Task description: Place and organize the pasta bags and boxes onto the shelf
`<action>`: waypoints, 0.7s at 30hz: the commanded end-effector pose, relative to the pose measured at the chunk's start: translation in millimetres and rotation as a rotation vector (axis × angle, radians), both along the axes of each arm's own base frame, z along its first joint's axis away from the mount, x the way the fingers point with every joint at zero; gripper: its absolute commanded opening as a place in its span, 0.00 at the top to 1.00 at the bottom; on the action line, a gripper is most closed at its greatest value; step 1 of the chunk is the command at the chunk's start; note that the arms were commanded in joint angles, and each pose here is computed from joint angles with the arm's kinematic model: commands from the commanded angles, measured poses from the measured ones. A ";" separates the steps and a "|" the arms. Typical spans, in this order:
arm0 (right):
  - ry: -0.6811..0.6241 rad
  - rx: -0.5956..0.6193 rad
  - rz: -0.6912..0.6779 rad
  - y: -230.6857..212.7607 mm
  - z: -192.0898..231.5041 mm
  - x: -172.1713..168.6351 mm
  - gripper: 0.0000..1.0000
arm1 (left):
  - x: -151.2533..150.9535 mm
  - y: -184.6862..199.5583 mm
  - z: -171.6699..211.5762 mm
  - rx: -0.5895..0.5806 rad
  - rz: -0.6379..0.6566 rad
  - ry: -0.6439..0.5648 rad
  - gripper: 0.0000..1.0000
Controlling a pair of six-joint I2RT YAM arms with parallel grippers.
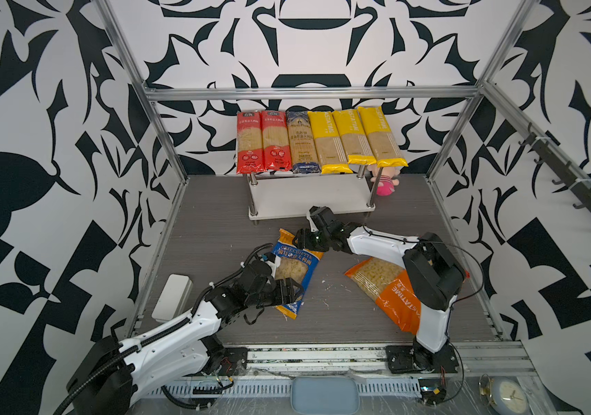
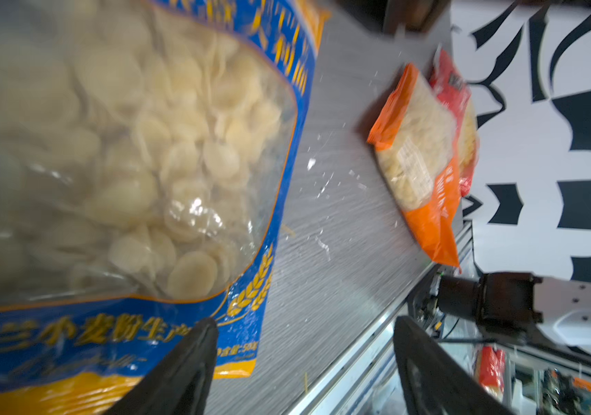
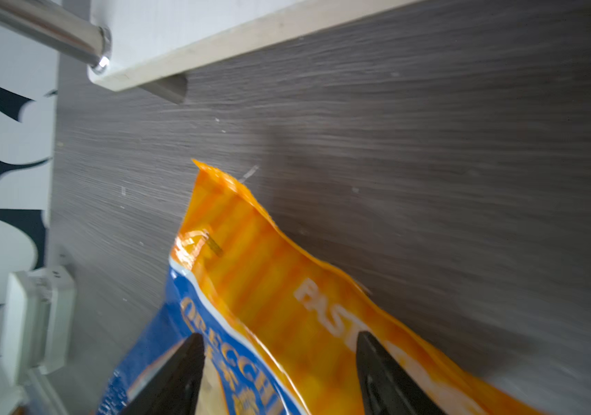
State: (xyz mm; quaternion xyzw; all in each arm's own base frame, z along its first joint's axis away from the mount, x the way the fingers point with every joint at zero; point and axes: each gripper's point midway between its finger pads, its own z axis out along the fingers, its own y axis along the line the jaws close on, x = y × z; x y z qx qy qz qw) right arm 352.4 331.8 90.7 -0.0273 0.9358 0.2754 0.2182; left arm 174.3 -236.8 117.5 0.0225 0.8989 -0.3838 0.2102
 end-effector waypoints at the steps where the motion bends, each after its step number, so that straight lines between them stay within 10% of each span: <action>1: -0.063 -0.106 -0.073 -42.5 20.7 -17.1 0.28 | 19.5 27.7 7.2 0.105 0.045 -0.055 0.17; 10: 0.044 0.147 -0.195 -43.3 -2.5 -76.4 0.27 | 96.5 75.1 -0.7 0.245 0.153 -0.080 0.17; 21: 0.080 0.312 -0.196 -9.4 -16.8 -63.3 0.30 | 89.1 57.8 -35.4 0.207 0.078 0.062 0.19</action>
